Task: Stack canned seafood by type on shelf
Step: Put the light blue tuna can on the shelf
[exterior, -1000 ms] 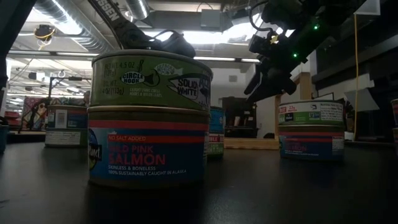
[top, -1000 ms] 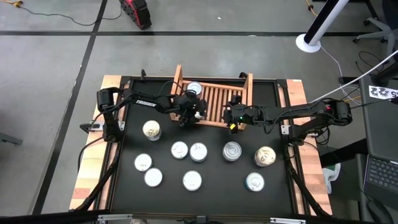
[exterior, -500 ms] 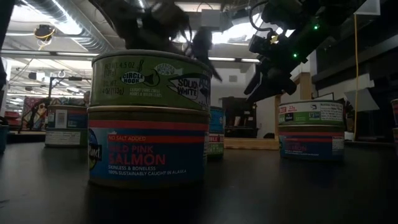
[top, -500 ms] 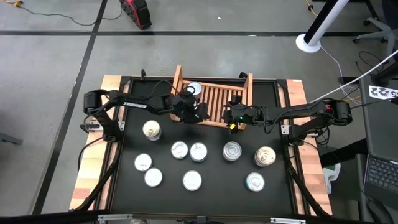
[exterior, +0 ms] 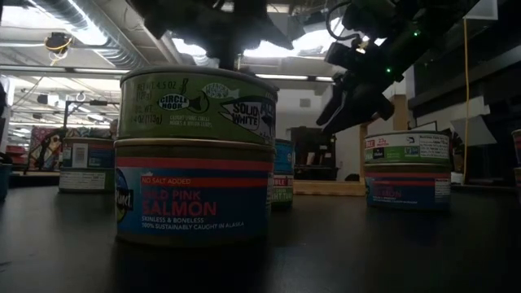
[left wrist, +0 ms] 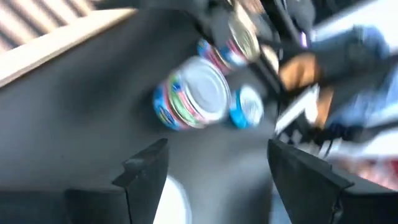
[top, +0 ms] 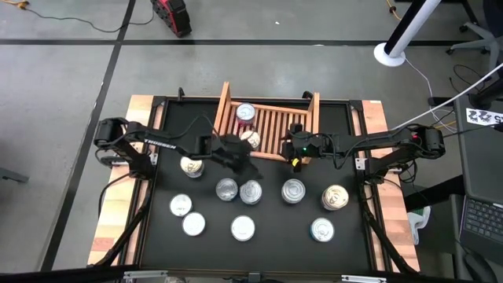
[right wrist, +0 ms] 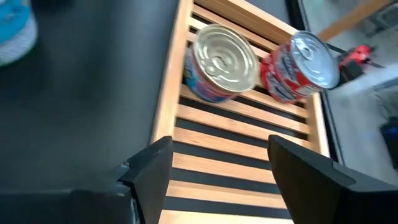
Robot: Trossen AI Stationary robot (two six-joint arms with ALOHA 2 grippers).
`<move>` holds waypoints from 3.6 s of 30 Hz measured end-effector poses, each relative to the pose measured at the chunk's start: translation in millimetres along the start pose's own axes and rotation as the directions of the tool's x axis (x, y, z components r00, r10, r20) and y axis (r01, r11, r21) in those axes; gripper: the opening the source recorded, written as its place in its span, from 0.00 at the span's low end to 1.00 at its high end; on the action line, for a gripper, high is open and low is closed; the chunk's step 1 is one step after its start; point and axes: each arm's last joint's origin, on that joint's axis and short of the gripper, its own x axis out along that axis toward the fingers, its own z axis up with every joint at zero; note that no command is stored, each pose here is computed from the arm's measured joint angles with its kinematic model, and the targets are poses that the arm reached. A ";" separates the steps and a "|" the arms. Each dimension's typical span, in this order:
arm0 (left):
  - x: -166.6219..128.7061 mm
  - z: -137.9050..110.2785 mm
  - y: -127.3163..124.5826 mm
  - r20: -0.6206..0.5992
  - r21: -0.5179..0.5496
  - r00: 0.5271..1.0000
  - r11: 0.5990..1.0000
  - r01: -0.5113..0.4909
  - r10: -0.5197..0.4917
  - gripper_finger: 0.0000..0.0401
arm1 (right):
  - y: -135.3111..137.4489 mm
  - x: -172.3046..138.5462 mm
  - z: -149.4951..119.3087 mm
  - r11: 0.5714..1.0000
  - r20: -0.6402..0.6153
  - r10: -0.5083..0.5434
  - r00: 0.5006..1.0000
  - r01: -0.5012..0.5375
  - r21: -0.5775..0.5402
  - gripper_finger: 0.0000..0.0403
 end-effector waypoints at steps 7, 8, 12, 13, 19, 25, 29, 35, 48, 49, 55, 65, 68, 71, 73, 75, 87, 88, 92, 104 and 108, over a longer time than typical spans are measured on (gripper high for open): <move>4.9 -35.0 -18.6 -0.130 0.364 0.991 0.931 0.008 0.043 0.66 | 2.5 -0.1 1.0 0.996 0.035 0.087 0.996 -0.087 -0.002 0.65; 5.2 -38.9 -20.5 -0.135 0.388 0.989 0.922 0.000 0.057 0.66 | 2.8 -0.2 1.1 0.995 0.040 0.097 0.994 -0.097 -0.002 0.65; 5.8 -51.0 -26.9 -0.147 0.462 0.985 0.887 -0.015 0.094 0.66 | 3.3 -0.2 1.3 0.994 0.047 0.114 0.992 -0.114 -0.003 0.65; 5.9 -53.1 -28.1 -0.145 0.478 0.984 0.878 -0.020 0.101 0.66 | 3.3 -0.2 1.3 0.993 0.047 0.114 0.992 -0.114 -0.003 0.65; 6.0 -63.0 -33.0 -0.133 0.642 0.980 0.766 -0.028 0.148 0.66 | 3.3 -0.2 1.3 0.993 0.047 0.114 0.992 -0.114 -0.003 0.65; 7.7 -68.2 -31.0 -0.125 0.785 0.971 0.619 -0.030 0.205 0.66 | 3.3 -0.2 1.4 0.993 0.047 0.114 0.992 -0.114 -0.003 0.65; 14.8 -73.7 -27.5 -0.144 0.854 0.963 0.520 0.006 0.226 0.66 | 3.3 -0.2 1.4 0.994 0.048 0.114 0.992 -0.114 -0.002 0.65; 24.4 -87.9 -27.4 -0.168 0.928 0.952 0.367 0.066 0.256 0.66 | 3.3 -0.2 1.5 0.994 0.048 0.114 0.992 -0.114 -0.002 0.65; 26.7 -98.0 -29.7 -0.108 0.974 0.939 0.226 0.034 0.327 0.48 | 3.3 -0.2 1.4 0.994 0.048 0.114 0.992 -0.114 -0.003 0.65; 26.5 -98.4 -29.2 -0.112 0.974 0.936 0.225 0.037 0.332 0.47 | 3.3 -0.2 1.4 0.994 0.048 0.114 0.992 -0.114 -0.003 0.65; 25.3 -100.2 -26.6 -0.130 0.974 0.925 0.222 0.051 0.358 0.42 | 3.3 -0.2 1.4 0.994 0.048 0.114 0.992 -0.114 -0.002 0.65; 25.1 -99.3 -26.1 -0.095 0.990 0.920 0.130 0.049 0.381 0.38 | 3.3 -0.2 1.4 0.994 0.048 0.114 0.992 -0.114 -0.002 0.65; 25.1 -99.3 -26.0 -0.090 0.993 0.919 0.100 0.056 0.384 0.37 | 3.3 -0.2 1.4 0.994 0.048 0.114 0.992 -0.114 -0.002 0.65; 24.8 -99.7 -25.3 -0.095 0.995 0.916 0.073 0.072 0.391 0.37 | 3.3 -0.2 1.4 0.994 0.048 0.114 0.992 -0.114 -0.002 0.65; 24.0 -100.9 -24.0 -0.105 0.994 0.908 0.059 0.089 0.405 0.37 | 3.3 -0.2 1.4 0.994 0.048 0.114 0.992 -0.114 -0.002 0.65; 23.9 -101.3 -23.5 -0.109 0.994 0.905 0.047 0.099 0.410 0.37 | 3.3 -0.2 1.4 0.994 0.048 0.114 0.992 -0.114 -0.002 0.65; 31.9 -107.6 -17.7 -0.102 0.991 0.887 -0.028 0.129 0.451 0.37 | 3.3 -0.2 1.4 0.994 0.048 0.114 0.992 -0.114 -0.003 0.65; 34.2 -108.6 -16.3 -0.096 0.991 0.883 -0.043 0.130 0.459 0.37 | 3.3 -0.2 1.4 0.993 0.047 0.114 0.992 -0.114 -0.003 0.65; 37.1 -110.7 -16.3 -0.071 0.990 0.878 -0.076 0.121 0.473 0.37 | 3.3 -0.2 1.4 0.993 0.047 0.114 0.992 -0.114 -0.003 0.65; 38.5 -108.4 -18.6 -0.041 0.993 0.891 -0.077 0.085 0.452 0.11 | 3.3 -0.2 1.4 0.994 0.047 0.114 0.992 -0.114 -0.003 0.65; 39.4 -106.3 -19.1 -0.027 0.999 0.898 -0.025 0.043 0.440 0.02 | 3.3 -0.2 1.4 0.994 0.047 0.114 0.992 -0.114 -0.003 0.65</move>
